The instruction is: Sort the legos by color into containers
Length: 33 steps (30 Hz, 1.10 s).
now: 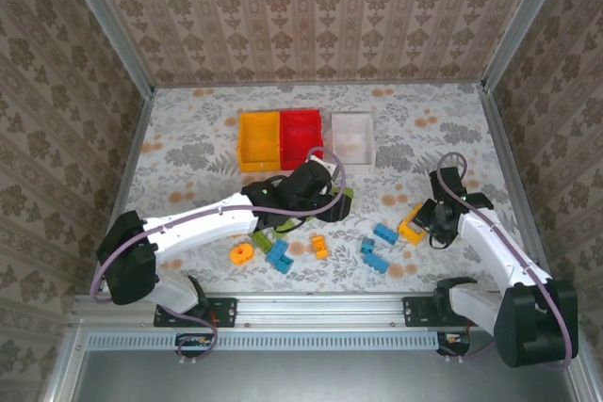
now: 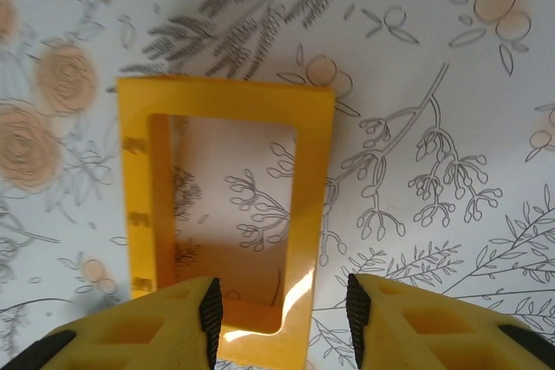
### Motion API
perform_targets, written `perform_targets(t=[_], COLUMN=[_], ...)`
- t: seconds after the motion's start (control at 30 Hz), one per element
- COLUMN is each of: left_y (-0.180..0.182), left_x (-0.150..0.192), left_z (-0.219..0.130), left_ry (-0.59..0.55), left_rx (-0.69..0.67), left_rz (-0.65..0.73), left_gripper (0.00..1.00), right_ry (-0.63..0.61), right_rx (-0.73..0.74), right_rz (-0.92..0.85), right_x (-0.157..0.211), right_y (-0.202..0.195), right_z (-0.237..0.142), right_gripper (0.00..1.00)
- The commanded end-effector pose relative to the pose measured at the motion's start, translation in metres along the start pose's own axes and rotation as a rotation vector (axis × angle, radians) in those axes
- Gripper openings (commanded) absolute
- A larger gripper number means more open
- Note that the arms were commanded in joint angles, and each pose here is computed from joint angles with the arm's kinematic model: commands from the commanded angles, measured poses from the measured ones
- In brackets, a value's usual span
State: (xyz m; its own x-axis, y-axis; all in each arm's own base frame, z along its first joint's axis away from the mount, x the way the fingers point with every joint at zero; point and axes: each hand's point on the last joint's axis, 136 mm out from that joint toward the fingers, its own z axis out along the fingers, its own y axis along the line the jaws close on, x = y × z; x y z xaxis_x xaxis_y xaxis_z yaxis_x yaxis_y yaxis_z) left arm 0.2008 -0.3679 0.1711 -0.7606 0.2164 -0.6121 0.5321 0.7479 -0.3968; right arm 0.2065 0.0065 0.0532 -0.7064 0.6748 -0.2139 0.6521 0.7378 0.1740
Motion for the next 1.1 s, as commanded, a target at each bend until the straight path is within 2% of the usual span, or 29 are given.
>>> perform_targets(t=[0.0, 0.27, 0.5, 0.67, 0.83, 0.97, 1.07], left_y=[-0.008, -0.015, -0.015, -0.016, -0.002, 0.021, 0.04], left_x=[-0.015, -0.014, -0.015, -0.027, -0.053, -0.068, -0.079], left_z=[-0.009, -0.012, -0.016, -0.029, -0.053, -0.068, -0.08], left_ry=[-0.078, -0.088, -0.096, -0.129, -0.19, -0.217, -0.248], left_rx=[0.014, 0.031, 0.032, 0.035, 0.016, -0.041, -0.077], left_rz=[-0.04, -0.028, -0.033, -0.034, -0.058, -0.094, -0.14], left_gripper=[0.62, 0.62, 0.62, 0.62, 0.62, 0.62, 0.62], right_ry=[0.006, 0.02, 0.002, -0.083, -0.271, -0.301, -0.253], right_rx=[-0.019, -0.003, 0.0, -0.03, -0.126, -0.119, -0.081], right_rz=[0.041, 0.051, 0.021, -0.052, -0.291, -0.514, -0.63], right_x=[0.002, -0.001, -0.012, -0.032, -0.071, -0.083, -0.09], right_y=[0.0, -0.002, 0.004, 0.02, 0.092, 0.157, 0.202], right_z=[0.007, 0.025, 0.028, 0.006, -0.059, -0.078, -0.069], right_gripper=[0.45, 0.35, 0.19, 0.07, 0.06, 0.04, 0.04])
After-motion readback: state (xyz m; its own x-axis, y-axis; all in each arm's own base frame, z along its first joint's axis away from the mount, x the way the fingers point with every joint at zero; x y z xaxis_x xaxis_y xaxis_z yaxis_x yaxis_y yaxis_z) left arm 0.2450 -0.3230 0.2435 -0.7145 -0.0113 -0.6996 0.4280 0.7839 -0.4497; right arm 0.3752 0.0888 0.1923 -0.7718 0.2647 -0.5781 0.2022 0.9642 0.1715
